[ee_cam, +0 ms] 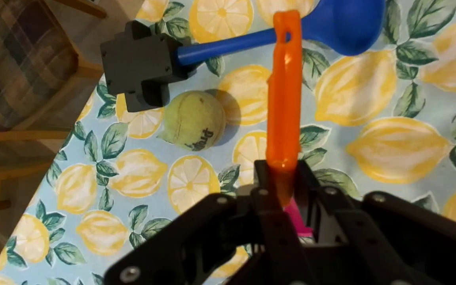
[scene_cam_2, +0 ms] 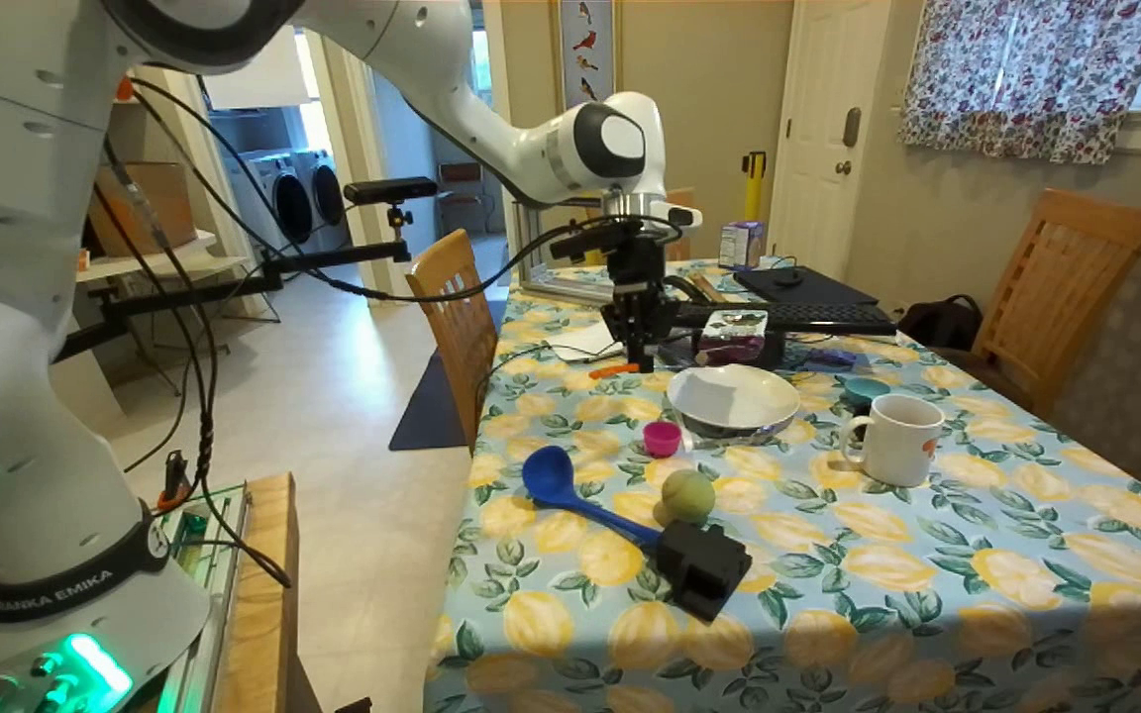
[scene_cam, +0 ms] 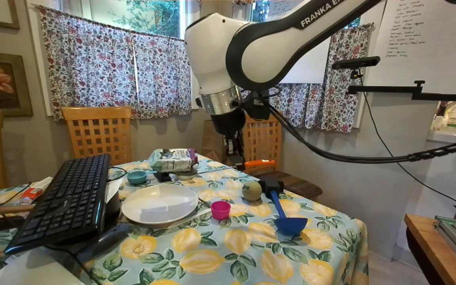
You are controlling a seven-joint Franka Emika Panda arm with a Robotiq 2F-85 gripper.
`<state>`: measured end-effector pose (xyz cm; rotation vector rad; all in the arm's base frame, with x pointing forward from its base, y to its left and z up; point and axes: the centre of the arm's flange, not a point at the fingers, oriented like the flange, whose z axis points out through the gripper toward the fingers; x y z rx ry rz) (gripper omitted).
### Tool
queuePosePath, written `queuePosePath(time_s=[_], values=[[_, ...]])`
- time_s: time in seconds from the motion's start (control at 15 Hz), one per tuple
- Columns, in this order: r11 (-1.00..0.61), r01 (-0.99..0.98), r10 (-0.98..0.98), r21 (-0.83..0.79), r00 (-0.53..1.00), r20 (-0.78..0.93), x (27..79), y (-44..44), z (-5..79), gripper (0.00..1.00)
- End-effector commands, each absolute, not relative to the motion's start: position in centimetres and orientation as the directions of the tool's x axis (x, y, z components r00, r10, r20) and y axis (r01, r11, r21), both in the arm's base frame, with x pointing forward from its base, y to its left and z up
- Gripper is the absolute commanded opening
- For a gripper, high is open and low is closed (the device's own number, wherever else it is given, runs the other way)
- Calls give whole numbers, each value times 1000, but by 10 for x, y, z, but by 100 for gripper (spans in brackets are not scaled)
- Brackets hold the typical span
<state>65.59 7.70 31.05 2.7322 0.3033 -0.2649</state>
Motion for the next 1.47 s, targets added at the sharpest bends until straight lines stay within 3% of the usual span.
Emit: queuePosePath(time_s=[0.0, 0.8, 1.4], values=[[-905, 250, 168, 344, 954, -250, 701, 85, 301, 5], [-903, 271, 174, 334, 940, -294, 745, 117, 250, 5], [-905, 308, 204, 292, 919, -337, 748, 129, 227, 5]])
